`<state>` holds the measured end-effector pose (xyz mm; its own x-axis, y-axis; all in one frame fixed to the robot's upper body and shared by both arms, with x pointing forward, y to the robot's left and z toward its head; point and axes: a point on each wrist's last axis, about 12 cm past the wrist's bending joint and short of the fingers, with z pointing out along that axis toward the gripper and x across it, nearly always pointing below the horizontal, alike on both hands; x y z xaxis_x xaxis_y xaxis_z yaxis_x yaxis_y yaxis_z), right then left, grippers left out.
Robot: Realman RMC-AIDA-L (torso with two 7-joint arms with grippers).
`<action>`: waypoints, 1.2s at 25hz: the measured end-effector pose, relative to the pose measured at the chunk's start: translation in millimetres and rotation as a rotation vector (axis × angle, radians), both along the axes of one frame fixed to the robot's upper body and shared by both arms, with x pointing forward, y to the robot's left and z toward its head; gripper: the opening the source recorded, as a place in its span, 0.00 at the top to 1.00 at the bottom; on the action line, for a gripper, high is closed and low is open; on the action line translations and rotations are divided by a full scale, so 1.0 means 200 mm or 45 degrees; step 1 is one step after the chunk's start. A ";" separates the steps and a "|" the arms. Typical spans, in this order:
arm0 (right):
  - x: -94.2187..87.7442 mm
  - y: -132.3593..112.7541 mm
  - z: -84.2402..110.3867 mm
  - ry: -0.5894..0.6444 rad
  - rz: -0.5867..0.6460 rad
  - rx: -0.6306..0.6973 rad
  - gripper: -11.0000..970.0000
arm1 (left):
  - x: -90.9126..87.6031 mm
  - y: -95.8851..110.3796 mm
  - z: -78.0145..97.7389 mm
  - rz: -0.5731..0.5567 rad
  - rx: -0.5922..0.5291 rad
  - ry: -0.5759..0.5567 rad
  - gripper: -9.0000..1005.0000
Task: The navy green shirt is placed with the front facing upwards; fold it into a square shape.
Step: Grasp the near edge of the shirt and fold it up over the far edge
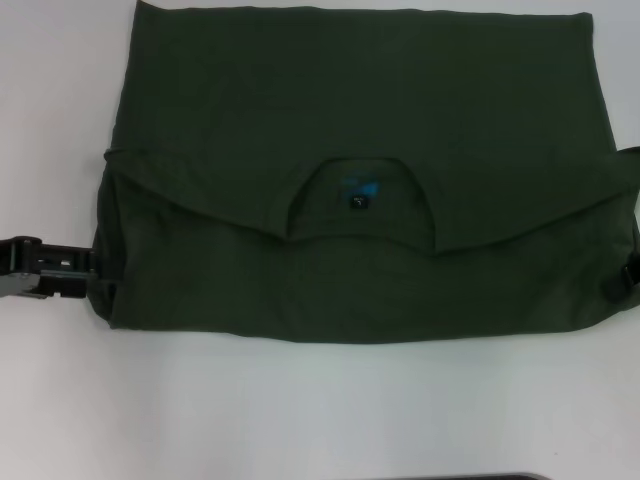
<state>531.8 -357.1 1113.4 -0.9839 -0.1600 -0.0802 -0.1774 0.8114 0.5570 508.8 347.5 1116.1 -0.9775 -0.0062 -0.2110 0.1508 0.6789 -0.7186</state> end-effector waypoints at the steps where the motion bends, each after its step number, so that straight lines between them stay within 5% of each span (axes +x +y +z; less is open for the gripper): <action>1: 0.00 0.00 0.00 0.000 0.001 0.000 0.95 | 0.00 0.00 -0.01 0.004 -0.005 0.010 0.25; 6: 0.00 0.00 0.00 -0.001 0.004 0.001 0.95 | 0.02 -0.03 -0.08 0.073 -0.019 0.076 0.15; 15: 0.01 0.00 0.01 -0.004 0.005 -0.001 0.95 | 0.03 -0.04 -0.14 0.187 -0.018 0.141 0.15; 30: 0.01 0.01 0.01 -0.014 0.009 0.010 0.95 | 0.05 -0.18 -0.23 0.107 -0.045 0.215 0.17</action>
